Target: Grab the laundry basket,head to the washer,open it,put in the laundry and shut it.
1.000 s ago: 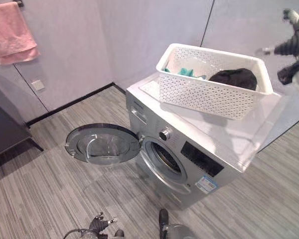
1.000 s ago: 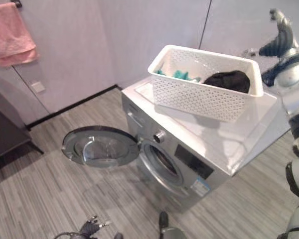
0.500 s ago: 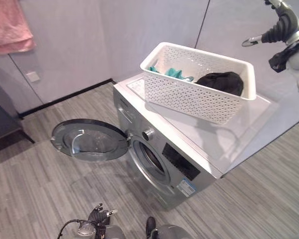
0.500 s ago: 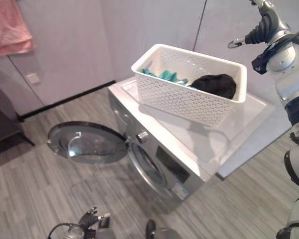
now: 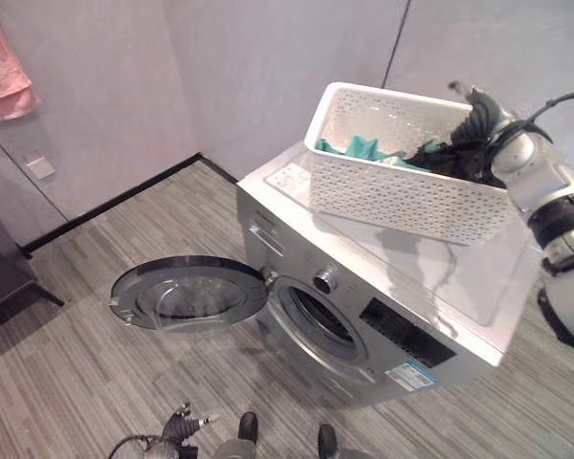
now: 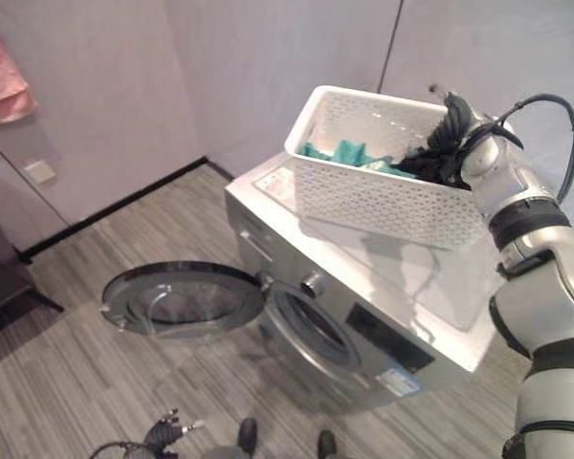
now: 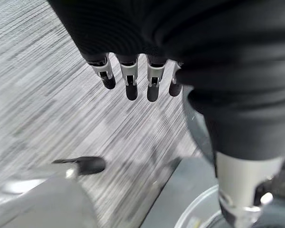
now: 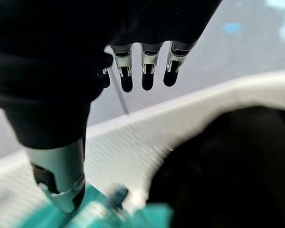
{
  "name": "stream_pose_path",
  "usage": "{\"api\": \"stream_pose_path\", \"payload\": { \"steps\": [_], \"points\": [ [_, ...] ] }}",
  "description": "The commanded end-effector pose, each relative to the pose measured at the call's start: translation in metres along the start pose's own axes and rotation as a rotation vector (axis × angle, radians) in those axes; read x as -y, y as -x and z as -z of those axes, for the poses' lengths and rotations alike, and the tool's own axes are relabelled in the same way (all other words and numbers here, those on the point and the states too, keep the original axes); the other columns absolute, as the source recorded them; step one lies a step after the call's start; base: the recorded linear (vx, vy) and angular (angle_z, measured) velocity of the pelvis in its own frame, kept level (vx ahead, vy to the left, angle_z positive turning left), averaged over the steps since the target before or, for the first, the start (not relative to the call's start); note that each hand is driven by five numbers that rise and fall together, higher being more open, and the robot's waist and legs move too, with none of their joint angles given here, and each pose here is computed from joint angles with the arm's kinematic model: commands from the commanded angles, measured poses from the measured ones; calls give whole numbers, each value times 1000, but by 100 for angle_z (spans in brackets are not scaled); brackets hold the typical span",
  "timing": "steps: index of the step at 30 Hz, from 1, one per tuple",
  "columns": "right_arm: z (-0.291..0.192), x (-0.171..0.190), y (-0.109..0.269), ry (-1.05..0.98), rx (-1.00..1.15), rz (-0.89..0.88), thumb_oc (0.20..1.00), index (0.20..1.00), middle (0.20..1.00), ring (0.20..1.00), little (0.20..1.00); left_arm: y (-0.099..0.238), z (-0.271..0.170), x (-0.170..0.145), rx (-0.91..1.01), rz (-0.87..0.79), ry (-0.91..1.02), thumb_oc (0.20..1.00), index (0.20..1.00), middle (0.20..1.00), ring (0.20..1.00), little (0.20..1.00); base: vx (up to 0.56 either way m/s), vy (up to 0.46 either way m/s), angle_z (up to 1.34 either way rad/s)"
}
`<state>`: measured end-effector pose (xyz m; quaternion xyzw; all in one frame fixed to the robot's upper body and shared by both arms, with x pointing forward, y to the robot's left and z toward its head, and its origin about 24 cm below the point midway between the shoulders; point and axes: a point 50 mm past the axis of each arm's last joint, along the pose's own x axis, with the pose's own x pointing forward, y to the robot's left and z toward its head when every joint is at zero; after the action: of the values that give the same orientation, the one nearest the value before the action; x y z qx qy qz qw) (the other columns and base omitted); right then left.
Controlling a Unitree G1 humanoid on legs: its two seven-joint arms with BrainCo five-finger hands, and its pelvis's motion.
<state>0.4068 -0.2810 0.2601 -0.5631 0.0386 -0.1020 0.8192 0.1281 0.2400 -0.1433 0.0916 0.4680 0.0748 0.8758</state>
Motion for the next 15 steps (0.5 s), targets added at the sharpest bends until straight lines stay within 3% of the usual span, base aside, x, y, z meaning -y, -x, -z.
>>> {"api": "stream_pose_path", "payload": {
  "steps": [1, 9, 15],
  "points": [
    [-14, 51, 2, 77, -12, 111, 1000, 1000, 1000, 1000, 1000, 2, 4, -20, -1, -42, -29, 1000, 1000, 1000, 1000, 1000, 4, -14, 19],
    [23, 59, 7, 169, -183, 110, 1000, 1000, 1000, 1000, 1000, 1, -5, -12, 31, 10, -52, 1000, 1000, 1000, 1000, 1000, 1, -23, 12],
    [63, 56, 17, 296, -322, 16, 1000, 1000, 1000, 1000, 1000, 2, -1, -9, 14, 51, -63, 1000, 1000, 1000, 1000, 1000, 11, -43, 25]
  ]
}}
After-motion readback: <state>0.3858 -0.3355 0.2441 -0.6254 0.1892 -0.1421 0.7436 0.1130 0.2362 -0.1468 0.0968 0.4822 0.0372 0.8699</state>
